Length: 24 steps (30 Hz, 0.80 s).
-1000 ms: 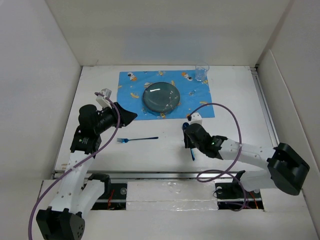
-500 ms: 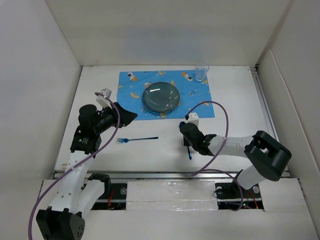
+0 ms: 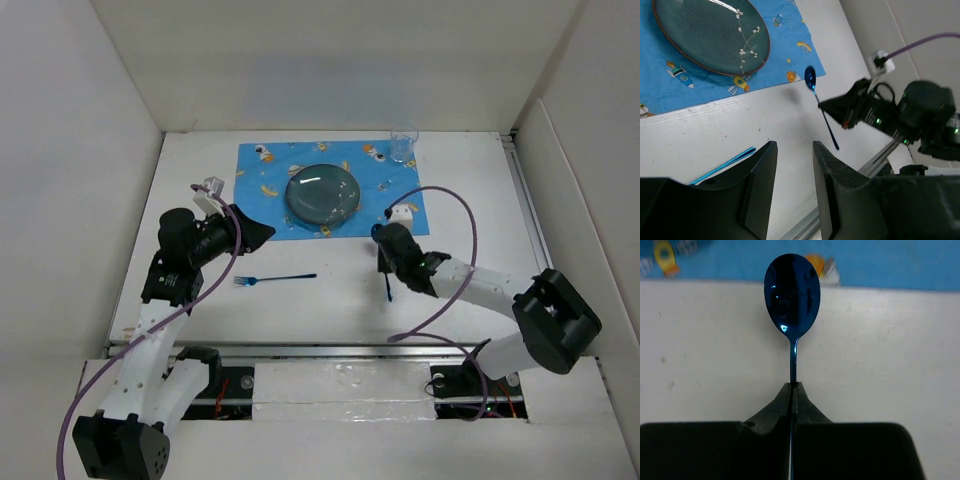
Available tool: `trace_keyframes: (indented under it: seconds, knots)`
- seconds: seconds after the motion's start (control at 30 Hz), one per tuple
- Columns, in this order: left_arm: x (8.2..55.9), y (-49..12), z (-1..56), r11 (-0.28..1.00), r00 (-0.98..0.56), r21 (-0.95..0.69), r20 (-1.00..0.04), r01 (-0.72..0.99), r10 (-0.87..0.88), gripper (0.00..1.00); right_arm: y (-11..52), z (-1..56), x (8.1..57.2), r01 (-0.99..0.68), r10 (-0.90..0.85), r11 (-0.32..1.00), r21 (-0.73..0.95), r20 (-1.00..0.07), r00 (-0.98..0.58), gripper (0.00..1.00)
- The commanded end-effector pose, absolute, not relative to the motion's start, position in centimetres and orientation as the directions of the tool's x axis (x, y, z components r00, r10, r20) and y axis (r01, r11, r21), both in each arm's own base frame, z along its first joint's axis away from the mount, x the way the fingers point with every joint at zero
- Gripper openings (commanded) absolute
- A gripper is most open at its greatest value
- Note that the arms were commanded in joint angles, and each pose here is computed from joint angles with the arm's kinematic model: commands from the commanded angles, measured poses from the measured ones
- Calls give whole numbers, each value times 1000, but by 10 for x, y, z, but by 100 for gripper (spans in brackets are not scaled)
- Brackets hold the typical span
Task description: Set the dinner table for one person
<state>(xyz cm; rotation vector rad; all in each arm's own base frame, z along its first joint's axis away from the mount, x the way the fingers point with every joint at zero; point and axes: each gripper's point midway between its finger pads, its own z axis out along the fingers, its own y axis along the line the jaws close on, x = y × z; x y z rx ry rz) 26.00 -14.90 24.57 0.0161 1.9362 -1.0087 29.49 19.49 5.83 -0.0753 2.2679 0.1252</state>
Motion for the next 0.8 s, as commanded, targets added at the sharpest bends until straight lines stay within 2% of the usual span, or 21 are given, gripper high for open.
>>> trace_keyframes:
  seconds: [0.0, 0.07, 0.33, 0.77]
  knots:
    - [260, -151, 256, 653, -542, -621, -759, 433, -361, 32, 191, 118, 351, -108, 19, 990, 92, -844, -537, 0]
    - [260, -151, 256, 653, -541, -619, -760, 436, -360, 32, 195, 143, 377, -114, 37, 988, 108, -863, -503, 0]
    - [261, -151, 254, 653, -548, -622, -756, 432, -357, 32, 183, 157, 481, -70, 80, 989, 130, -870, -486, 0]
    - [263, -152, 251, 652, -560, -628, -748, 425, -356, 32, 172, 107, 550, -24, 73, 994, 106, -812, -579, 0]
